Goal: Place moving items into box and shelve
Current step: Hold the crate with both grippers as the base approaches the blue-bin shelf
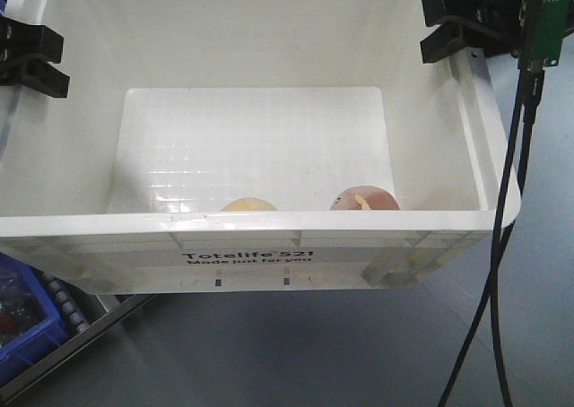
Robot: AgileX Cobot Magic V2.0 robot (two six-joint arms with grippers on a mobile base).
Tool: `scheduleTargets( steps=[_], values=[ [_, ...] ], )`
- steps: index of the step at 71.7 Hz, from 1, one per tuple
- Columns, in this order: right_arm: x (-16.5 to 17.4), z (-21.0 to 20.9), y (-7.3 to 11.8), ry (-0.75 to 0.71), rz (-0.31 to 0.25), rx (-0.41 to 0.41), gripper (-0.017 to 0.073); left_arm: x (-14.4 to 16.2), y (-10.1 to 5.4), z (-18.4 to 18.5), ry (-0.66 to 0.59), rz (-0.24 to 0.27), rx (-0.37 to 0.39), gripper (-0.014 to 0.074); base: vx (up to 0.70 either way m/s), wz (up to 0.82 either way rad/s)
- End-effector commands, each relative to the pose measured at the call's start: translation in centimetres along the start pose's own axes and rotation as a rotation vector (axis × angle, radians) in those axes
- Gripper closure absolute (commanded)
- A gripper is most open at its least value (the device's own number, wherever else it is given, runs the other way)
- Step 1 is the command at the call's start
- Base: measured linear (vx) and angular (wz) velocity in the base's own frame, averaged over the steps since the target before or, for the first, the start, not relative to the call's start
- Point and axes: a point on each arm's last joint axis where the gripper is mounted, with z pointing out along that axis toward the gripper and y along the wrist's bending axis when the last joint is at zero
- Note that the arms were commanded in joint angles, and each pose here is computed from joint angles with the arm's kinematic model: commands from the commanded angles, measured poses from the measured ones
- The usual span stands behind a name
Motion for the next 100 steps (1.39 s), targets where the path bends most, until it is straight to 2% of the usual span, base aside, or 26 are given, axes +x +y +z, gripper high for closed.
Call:
scheduleTargets(
  steps=[1, 100],
  values=[
    [-1.4, -2.87, 2.33, -0.195, 0.018, -0.151, 0.0571, -1.2, -2.67, -2.75, -0.19, -0.036, 0.206, 0.062, -0.03, 0.26],
    [-1.4, -2.87, 2.33, -0.195, 0.018, -0.151, 0.0571, -1.19, -2.67, -2.75, -0.189, -0.036, 0.206, 0.062, -0.03, 0.27]
  ],
)
